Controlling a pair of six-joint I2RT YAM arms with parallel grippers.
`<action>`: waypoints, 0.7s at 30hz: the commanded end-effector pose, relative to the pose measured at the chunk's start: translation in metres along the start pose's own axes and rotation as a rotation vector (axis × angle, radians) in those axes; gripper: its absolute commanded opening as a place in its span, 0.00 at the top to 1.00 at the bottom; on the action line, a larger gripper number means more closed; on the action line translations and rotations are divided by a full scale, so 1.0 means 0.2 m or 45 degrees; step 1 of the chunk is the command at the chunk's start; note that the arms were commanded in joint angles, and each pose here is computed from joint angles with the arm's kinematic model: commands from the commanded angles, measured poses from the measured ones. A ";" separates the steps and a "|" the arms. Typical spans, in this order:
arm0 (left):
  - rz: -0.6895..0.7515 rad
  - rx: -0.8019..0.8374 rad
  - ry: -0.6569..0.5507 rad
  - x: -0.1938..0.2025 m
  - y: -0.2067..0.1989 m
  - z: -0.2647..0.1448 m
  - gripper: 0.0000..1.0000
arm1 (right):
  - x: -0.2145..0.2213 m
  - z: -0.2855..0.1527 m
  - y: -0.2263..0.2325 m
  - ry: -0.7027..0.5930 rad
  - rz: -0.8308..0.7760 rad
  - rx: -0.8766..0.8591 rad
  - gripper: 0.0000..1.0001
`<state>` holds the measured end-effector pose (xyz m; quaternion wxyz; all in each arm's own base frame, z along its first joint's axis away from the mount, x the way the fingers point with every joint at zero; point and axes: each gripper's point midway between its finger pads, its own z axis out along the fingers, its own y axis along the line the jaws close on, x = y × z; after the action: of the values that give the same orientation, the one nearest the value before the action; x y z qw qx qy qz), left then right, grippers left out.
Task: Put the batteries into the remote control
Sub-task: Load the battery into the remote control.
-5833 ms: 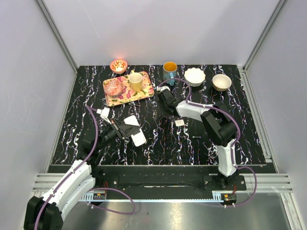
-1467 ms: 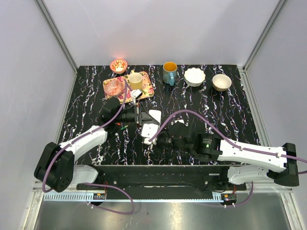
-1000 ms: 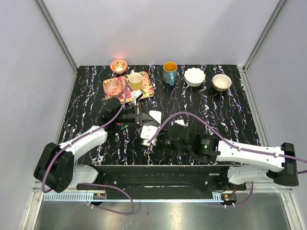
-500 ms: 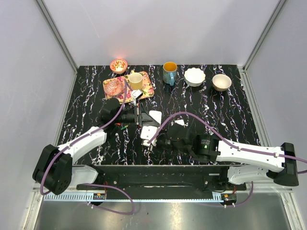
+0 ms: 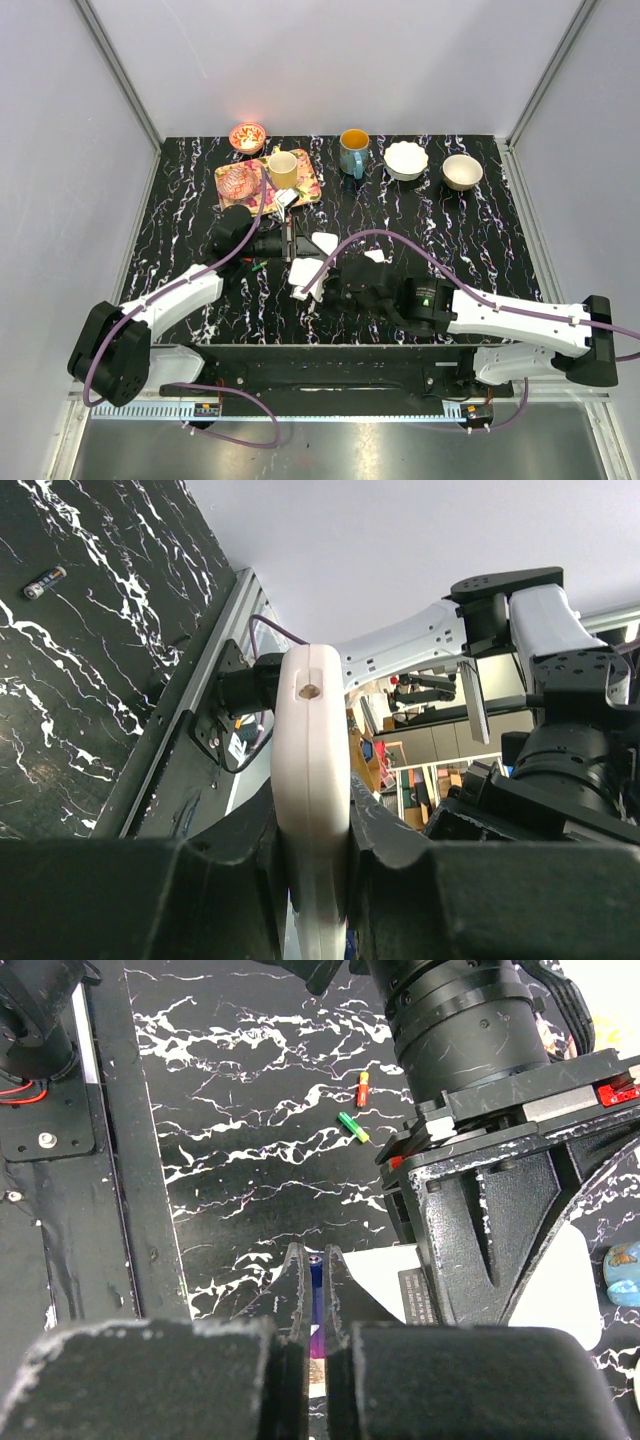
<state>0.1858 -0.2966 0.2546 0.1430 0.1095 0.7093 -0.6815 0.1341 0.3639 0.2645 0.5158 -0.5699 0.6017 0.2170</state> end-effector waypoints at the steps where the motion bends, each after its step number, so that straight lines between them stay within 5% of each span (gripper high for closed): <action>1: 0.115 0.006 -0.036 -0.03 -0.06 -0.01 1.00 | 0.08 -0.03 0.00 0.125 0.019 0.015 1.00; 21: 0.119 -0.053 -0.048 -0.04 -0.03 -0.02 1.00 | 0.01 0.01 0.00 0.102 0.035 0.007 1.00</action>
<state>0.1893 -0.2927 0.2254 0.1465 0.0977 0.7473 -0.6407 0.1353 0.3582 0.2442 0.4772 -0.5783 0.6336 0.1911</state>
